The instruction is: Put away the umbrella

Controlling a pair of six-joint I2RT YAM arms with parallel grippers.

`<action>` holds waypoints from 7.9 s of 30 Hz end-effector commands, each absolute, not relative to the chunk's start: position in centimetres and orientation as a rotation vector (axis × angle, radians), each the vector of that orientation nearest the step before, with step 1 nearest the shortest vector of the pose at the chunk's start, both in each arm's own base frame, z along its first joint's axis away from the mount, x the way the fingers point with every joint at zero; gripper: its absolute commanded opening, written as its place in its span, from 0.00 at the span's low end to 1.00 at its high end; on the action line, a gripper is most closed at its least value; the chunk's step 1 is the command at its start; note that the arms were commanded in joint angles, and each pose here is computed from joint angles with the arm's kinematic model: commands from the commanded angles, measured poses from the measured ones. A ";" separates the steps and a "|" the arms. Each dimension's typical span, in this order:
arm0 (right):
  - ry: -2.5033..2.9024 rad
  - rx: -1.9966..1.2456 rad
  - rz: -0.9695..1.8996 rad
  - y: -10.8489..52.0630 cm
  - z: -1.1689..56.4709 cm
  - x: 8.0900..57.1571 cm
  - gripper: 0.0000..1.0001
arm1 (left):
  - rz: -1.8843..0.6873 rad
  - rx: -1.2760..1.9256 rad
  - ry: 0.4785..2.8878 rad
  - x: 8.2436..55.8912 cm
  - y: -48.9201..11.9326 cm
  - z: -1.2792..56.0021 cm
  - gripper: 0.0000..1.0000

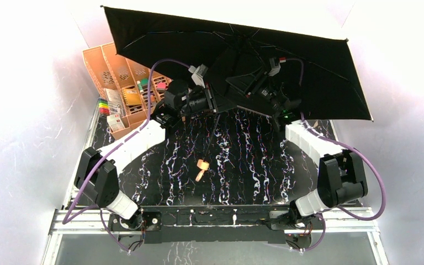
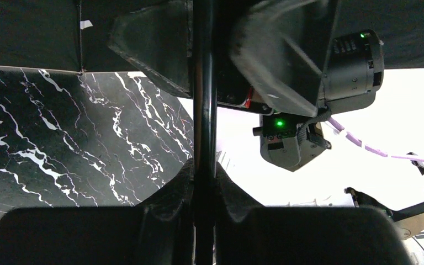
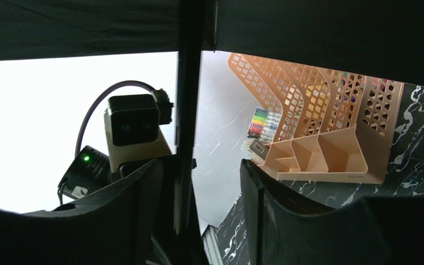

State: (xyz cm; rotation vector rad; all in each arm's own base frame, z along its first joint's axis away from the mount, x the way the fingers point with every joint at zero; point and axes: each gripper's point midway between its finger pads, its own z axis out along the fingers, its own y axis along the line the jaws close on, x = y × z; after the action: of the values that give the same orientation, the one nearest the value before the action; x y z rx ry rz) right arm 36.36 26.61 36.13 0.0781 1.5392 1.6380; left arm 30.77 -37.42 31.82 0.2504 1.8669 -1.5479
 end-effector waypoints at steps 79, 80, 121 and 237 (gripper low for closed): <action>1.303 -0.041 1.405 26.5 44.2 36.5 0.83 | -1.433 0.291 1.867 29.7 -35.9 33.1 0.00; 1.290 -0.044 1.411 26.6 44.5 36.6 0.83 | -1.432 0.291 1.869 29.7 -35.9 33.0 0.00; 1.262 -0.054 1.558 30.3 45.8 42.1 0.56 | -1.425 0.349 1.931 28.8 -36.6 31.9 0.00; 1.329 0.516 1.150 21.3 42.3 35.8 0.00 | -1.230 0.432 2.292 16.0 -30.1 18.9 0.22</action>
State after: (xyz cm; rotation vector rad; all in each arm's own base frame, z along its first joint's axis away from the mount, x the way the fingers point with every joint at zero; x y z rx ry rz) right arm 36.15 22.00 35.30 0.5174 1.5167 1.0547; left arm 16.42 -30.34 18.51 0.4295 2.3033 -1.2374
